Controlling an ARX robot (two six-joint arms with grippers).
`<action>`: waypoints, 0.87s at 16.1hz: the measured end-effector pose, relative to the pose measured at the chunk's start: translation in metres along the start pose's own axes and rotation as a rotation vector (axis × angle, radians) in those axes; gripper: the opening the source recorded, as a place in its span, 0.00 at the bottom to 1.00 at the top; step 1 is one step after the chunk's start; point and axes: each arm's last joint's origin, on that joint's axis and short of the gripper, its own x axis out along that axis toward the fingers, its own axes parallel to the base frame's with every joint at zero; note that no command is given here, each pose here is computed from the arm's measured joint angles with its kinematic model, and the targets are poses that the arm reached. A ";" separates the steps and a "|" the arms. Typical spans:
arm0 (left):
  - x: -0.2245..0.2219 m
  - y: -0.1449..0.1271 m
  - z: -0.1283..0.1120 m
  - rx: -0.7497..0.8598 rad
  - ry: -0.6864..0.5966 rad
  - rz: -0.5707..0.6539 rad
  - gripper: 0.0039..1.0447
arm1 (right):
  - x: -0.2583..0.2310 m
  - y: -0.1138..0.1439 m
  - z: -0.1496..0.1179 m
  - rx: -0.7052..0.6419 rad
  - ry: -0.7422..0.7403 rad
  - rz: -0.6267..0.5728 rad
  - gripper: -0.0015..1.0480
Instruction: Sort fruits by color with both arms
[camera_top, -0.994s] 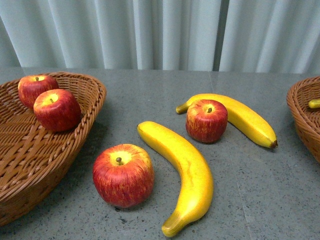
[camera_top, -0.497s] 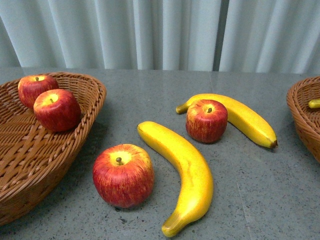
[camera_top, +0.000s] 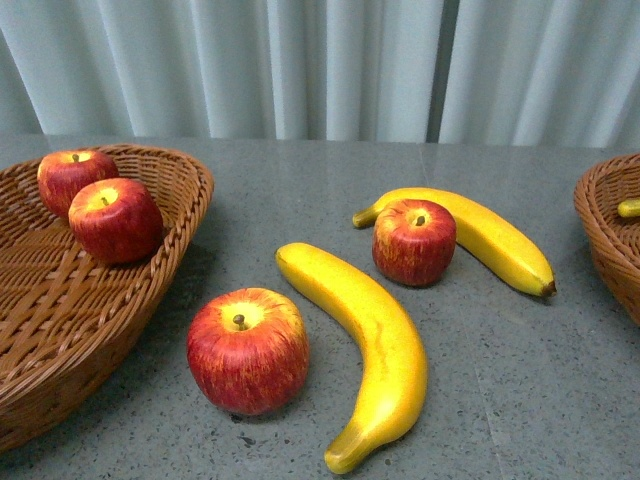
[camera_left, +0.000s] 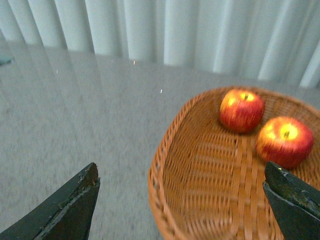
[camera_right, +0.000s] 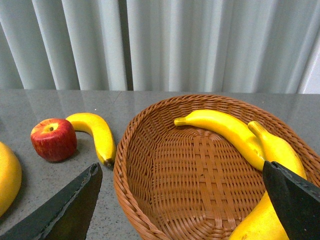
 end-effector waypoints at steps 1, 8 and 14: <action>0.006 0.000 0.014 0.013 -0.043 -0.019 0.94 | 0.000 0.000 0.000 0.000 0.000 0.000 0.94; 0.071 -0.053 0.070 0.333 0.034 -0.559 0.94 | 0.000 0.000 0.000 0.000 0.000 0.000 0.94; 0.075 -0.119 0.041 0.481 0.246 -0.996 0.94 | 0.000 0.000 0.000 0.000 0.001 0.000 0.94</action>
